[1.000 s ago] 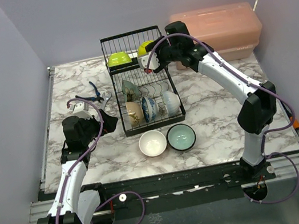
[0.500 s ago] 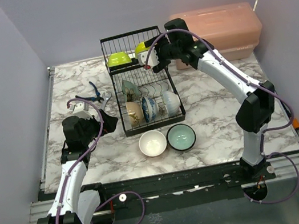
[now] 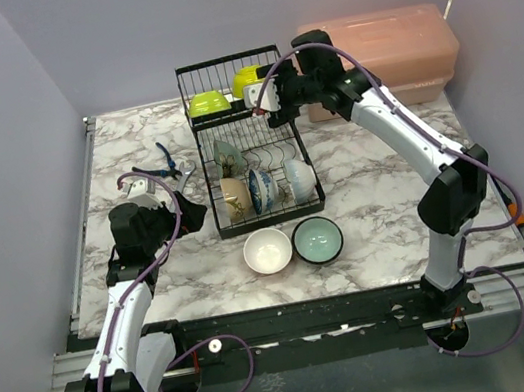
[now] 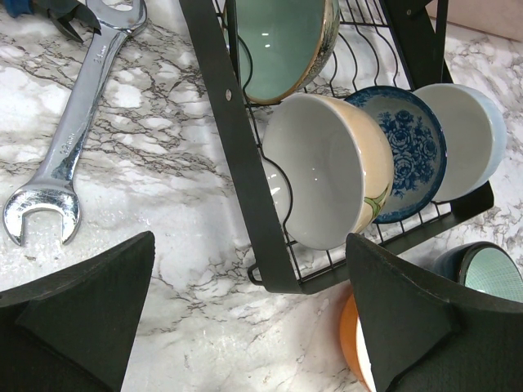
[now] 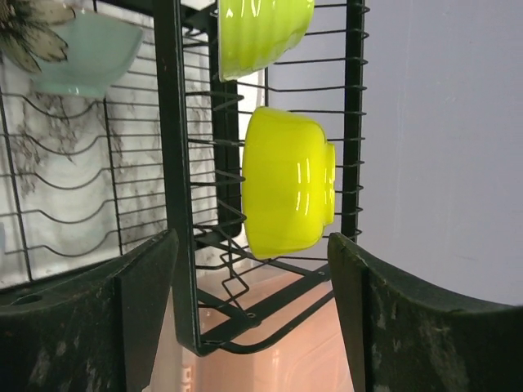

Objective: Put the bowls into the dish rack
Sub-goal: Turn the bowl upside down on the dish rack.

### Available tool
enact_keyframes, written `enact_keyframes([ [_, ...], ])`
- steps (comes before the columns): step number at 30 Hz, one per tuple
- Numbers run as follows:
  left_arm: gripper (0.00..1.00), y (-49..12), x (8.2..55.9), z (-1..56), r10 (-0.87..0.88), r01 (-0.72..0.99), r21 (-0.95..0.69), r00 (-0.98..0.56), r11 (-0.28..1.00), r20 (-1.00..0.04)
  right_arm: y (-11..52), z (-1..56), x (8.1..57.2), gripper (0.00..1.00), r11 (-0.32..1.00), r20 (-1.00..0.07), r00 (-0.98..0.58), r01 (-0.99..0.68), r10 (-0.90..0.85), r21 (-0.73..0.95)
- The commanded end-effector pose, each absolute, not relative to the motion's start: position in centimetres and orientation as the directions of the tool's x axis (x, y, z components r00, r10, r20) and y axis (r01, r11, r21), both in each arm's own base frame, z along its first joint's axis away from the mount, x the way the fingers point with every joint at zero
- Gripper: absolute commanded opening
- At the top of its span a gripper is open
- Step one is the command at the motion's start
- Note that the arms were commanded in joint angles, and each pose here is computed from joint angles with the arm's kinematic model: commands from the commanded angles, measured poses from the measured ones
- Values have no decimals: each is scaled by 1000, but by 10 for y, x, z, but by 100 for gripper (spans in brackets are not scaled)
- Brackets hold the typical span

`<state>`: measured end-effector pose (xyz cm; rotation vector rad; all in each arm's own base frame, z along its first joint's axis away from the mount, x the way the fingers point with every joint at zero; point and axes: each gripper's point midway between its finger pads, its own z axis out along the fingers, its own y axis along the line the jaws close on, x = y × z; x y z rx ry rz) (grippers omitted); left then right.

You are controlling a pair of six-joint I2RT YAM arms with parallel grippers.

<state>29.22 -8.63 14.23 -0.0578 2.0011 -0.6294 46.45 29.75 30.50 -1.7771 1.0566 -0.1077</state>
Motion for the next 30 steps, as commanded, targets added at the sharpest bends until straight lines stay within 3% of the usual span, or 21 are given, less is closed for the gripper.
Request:
enact_keyframes([
  [1, 99, -91, 290, 143, -292, 246, -458, -502, 854, -814, 311, 342, 445, 78, 75, -556, 576, -651, -600, -755],
  [10, 99, -91, 290, 144, -292, 244, -455, -499, 856, -816, 326, 411, 461, 85, 477, -821, 457, -668, -343, -571],
  [16, 99, -89, 291, 143, -294, 236, -456, -501, 858, -814, 305, 442, 501, 84, 789, -953, 273, -553, -131, -267],
  [20, 99, -88, 291, 142, -294, 227, -452, -501, 863, -814, 307, 432, 517, 83, 829, -984, 161, -537, -77, -153],
  [23, 99, -88, 291, 142, -294, 226, -452, -503, 863, -813, 311, 419, 526, 76, 843, -997, 64, -533, -47, -74],
  [30, 99, -88, 291, 141, -295, 223, -453, -506, 863, -811, 318, 386, 536, 76, 860, -995, -99, -508, -3, 48],
])
